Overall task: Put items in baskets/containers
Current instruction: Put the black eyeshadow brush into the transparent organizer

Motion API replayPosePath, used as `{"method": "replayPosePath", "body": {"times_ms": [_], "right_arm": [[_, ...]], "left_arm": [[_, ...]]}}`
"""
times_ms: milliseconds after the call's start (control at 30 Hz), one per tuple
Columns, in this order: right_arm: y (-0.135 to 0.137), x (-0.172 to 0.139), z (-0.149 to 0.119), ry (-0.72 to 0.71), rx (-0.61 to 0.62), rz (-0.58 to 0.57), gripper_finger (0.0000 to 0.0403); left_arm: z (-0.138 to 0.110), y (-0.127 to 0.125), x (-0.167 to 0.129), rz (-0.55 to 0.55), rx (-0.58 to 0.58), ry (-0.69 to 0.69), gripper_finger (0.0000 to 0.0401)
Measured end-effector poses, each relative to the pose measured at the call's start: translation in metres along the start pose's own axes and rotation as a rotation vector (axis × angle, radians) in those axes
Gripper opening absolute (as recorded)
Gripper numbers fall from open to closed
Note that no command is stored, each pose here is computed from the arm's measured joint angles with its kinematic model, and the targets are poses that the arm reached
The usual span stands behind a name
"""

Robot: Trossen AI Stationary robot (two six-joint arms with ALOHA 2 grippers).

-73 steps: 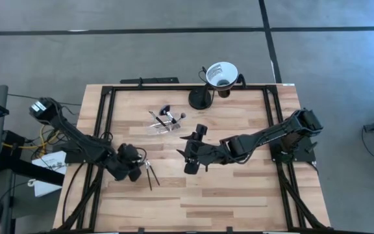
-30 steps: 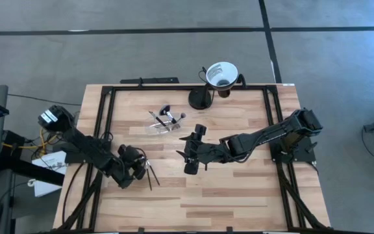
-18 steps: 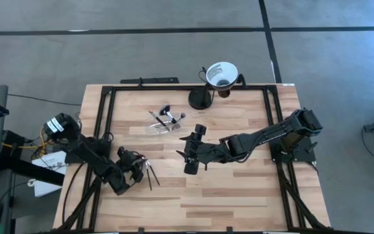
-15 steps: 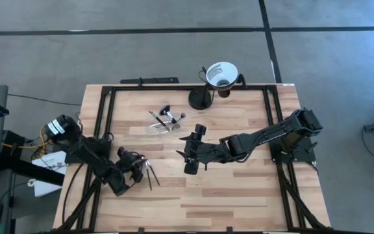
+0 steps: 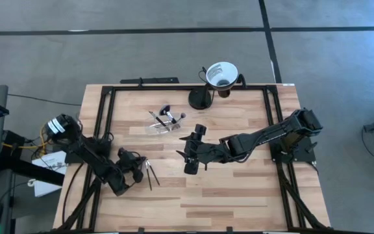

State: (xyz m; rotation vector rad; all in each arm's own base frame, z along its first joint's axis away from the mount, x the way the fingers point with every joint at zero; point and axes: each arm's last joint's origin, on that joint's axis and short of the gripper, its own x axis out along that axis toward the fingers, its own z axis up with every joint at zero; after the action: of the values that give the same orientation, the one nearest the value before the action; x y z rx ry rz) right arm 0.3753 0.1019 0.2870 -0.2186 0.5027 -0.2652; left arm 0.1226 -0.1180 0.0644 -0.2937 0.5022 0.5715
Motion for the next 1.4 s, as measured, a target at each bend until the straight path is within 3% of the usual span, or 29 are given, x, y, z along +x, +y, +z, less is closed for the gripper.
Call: {"method": "replayPosePath", "body": {"times_ms": [100,267,667,800,933,1000,1133,1233,1300,1400], "right_arm": [[0.000,0.000,0.000,0.000,0.000,0.000,0.0221],[0.000,0.000,0.000,-0.001,0.000,0.000,0.0221],[0.000,0.000,0.001,-0.007,0.004,-0.001,0.0221],[-0.003,0.002,0.003,-0.022,-0.008,-0.007,0.0221],[-0.008,0.004,0.003,-0.026,0.004,-0.019,0.0221],[-0.010,0.006,0.003,-0.024,0.006,-0.025,0.0221],[-0.010,0.006,0.003,-0.023,0.017,-0.021,0.0221],[-0.009,0.006,0.003,-0.024,0.022,0.011,0.0221],[-0.009,0.006,0.003,-0.024,0.022,0.024,0.0221],[-0.008,0.006,0.003,-0.024,0.023,0.026,0.0221]], "left_arm": [[0.012,-0.004,-0.004,-0.036,-0.064,0.031,0.0012],[0.042,-0.007,-0.011,-0.079,-0.109,-0.055,0.0012],[0.116,0.004,-0.040,-0.018,-0.101,-0.431,0.0012],[0.138,0.002,-0.043,-0.013,-0.033,-0.472,0.0012],[0.163,-0.005,-0.037,-0.140,0.060,-0.525,0.0012],[0.178,-0.006,-0.034,-0.203,0.098,-0.609,0.0012],[0.205,0.001,-0.032,-0.227,0.136,-0.813,0.0012],[0.217,0.006,-0.029,-0.326,0.200,-0.942,0.0012],[0.219,0.007,-0.020,-0.332,0.238,-0.942,0.0012],[0.208,0.014,0.004,-0.242,0.277,-0.858,0.0012]]}}
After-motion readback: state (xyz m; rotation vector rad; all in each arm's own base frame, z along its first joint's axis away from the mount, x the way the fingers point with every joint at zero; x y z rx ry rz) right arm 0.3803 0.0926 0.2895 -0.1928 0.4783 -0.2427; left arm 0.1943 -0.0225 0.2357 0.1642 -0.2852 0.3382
